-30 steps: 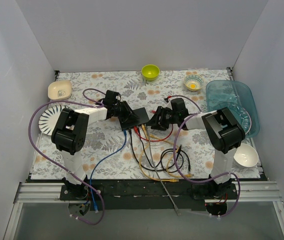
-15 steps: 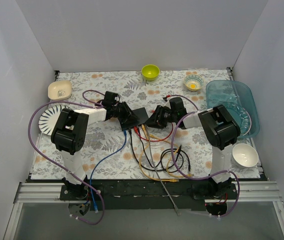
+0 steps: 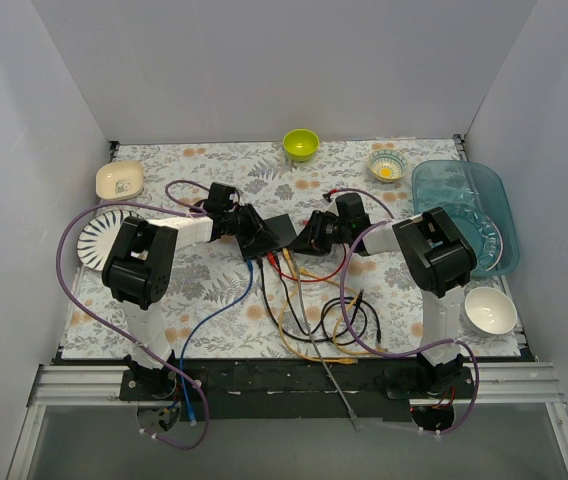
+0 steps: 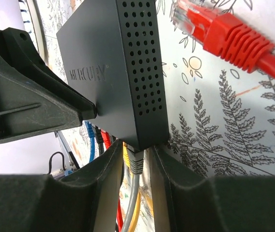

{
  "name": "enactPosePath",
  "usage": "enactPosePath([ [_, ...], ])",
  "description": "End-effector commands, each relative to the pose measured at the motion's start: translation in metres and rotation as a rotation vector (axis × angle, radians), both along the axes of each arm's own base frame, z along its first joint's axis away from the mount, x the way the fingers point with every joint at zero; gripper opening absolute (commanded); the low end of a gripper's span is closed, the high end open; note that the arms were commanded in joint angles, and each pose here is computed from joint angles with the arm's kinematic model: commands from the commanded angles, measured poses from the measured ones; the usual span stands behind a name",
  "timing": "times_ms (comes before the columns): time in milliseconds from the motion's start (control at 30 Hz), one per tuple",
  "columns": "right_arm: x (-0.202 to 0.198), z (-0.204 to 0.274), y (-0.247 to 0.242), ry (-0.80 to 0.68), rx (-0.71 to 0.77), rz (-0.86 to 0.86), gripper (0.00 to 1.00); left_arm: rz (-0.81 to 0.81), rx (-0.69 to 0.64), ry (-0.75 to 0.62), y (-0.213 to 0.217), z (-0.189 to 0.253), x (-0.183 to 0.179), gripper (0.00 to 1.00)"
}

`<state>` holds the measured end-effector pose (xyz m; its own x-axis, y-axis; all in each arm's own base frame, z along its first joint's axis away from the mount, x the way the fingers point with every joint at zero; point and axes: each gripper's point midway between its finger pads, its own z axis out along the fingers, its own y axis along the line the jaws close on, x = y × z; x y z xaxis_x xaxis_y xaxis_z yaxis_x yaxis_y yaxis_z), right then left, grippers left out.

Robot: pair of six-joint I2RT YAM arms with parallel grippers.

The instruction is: Pull the plug from the switch port

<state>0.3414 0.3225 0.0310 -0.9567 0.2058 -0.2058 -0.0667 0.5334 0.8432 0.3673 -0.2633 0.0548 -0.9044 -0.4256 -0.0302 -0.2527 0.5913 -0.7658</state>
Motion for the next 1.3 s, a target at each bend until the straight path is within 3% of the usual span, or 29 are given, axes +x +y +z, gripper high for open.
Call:
enactPosePath([
  [0,0.004,-0.015,0.002,0.017,-0.027,-0.012,0.36,-0.018,0.007,0.029,0.003,-0.007,-0.009,0.24],
  [67,0.003,-0.015,0.004,0.024,-0.013,-0.013,0.34,-0.023,0.000,0.031,0.002,-0.007,-0.011,0.24],
  [200,0.002,-0.015,0.007,0.035,0.011,-0.008,0.19,-0.037,-0.020,0.042,0.000,-0.007,-0.015,0.24],
  [567,-0.022,-0.028,-0.004,0.048,-0.020,0.043,0.01,-0.081,-0.104,0.066,-0.009,-0.003,-0.031,0.25],
  [1000,-0.064,-0.033,-0.016,0.081,-0.034,0.105,0.01,-0.027,-0.055,0.088,-0.007,-0.025,-0.014,0.25],
  [1267,-0.043,-0.014,-0.082,0.003,-0.213,-0.097,0.01,-0.015,-0.064,0.009,-0.001,0.005,-0.002,0.25],
])
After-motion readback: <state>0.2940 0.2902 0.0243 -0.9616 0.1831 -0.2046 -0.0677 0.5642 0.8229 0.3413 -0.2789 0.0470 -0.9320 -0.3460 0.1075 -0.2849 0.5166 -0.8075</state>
